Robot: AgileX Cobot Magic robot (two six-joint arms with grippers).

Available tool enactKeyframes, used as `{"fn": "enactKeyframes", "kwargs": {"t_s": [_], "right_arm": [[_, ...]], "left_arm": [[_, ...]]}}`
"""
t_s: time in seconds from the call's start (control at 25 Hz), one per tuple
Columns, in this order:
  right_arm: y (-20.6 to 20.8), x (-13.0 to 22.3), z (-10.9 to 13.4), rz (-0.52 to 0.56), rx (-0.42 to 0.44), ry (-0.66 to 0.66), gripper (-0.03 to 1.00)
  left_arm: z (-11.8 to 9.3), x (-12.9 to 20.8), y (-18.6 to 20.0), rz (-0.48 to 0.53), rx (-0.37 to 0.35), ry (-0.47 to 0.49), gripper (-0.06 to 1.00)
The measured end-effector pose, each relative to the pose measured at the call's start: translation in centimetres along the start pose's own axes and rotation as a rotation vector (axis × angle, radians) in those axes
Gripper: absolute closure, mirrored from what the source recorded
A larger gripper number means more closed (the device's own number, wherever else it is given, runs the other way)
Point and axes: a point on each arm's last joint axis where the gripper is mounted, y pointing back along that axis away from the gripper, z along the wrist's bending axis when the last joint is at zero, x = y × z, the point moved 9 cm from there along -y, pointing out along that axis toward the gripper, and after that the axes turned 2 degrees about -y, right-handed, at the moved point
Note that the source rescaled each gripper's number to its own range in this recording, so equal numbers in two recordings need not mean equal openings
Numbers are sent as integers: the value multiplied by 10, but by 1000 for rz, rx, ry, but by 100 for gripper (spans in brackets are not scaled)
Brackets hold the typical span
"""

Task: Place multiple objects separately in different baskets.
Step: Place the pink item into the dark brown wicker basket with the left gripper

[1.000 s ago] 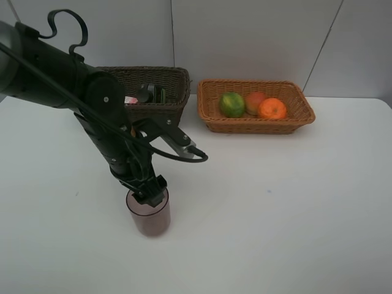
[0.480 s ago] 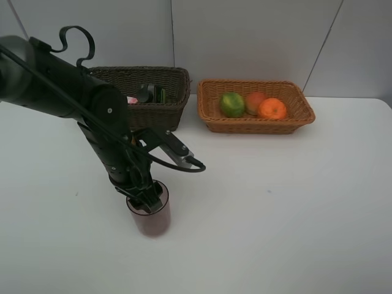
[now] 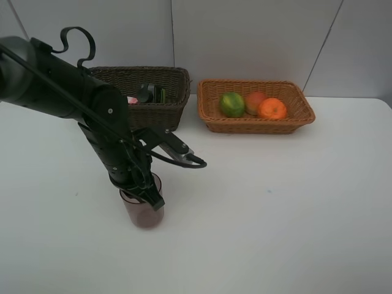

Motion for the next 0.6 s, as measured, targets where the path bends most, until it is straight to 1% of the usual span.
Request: {"fn": "enactKeyframes", "kwargs": {"t_s": [0.44,0.6], "right_arm": [[0,0,0,0,0,0,7],[0,0,0,0,0,0,7]], "left_arm": [[0,0,0,0,0,4,94],[0,0,0,0,0,27,94]]}}
